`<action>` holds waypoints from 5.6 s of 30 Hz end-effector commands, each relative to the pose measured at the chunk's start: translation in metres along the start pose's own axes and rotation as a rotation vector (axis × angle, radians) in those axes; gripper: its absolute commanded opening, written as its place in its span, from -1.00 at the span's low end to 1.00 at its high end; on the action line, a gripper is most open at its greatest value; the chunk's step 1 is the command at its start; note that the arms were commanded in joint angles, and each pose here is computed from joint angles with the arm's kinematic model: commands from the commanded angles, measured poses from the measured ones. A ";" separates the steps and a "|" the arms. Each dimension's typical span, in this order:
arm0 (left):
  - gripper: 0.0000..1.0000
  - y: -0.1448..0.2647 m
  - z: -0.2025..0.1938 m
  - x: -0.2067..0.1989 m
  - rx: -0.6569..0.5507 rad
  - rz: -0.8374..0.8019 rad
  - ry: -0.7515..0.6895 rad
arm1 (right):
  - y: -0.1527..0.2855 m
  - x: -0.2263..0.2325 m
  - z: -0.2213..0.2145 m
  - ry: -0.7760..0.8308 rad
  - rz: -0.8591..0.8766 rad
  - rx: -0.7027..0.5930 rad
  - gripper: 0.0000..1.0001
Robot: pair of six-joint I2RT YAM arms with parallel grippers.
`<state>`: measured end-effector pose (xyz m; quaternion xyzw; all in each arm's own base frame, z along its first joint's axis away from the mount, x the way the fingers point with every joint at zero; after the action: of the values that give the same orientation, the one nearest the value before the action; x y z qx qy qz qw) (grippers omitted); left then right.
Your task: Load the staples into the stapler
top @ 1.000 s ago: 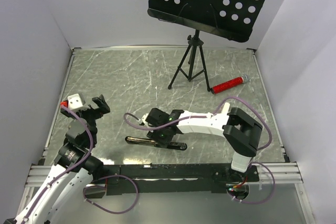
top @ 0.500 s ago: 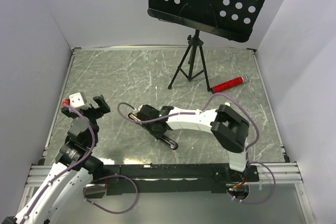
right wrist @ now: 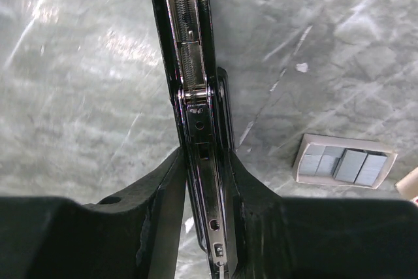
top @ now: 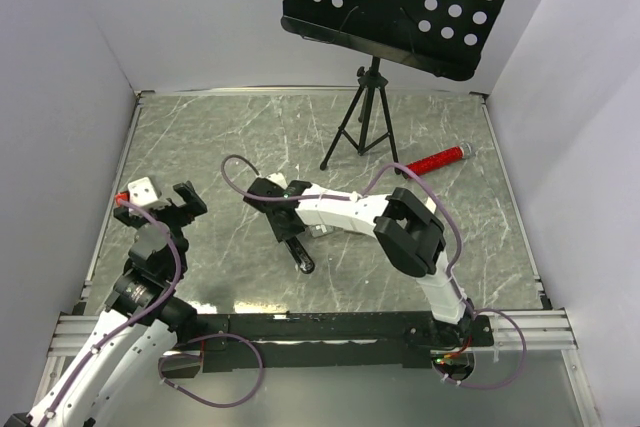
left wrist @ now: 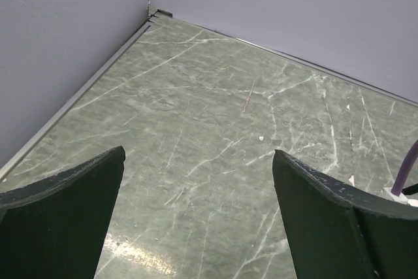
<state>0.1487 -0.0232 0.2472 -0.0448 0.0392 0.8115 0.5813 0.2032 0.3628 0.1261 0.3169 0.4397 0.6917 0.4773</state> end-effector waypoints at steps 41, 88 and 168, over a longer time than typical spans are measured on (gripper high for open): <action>0.99 -0.015 0.036 -0.021 -0.178 -0.070 0.096 | 0.017 -0.090 0.015 -0.113 -0.107 0.045 -0.27; 0.99 -0.014 0.032 -0.026 -0.163 -0.137 0.079 | -0.010 -0.079 0.001 -0.080 -0.167 0.081 -0.31; 0.99 -0.009 0.035 -0.026 -0.167 -0.180 0.110 | 0.076 -0.053 -0.046 -0.034 0.146 0.007 -0.81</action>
<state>0.1674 -0.0408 0.2754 -0.1154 -0.0012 0.7599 0.6398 0.1501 0.2645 0.1458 0.3660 0.4608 0.6912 0.4196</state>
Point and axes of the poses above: each gripper's point midway between its finger pads, its own y axis back along the fingers, its own x axis along the line the jaws close on, z = x × y, the point moved 10 cm from there along y, back along the fingers, and after that the axes turned 6 degrees about -y, right-handed, at the moved point
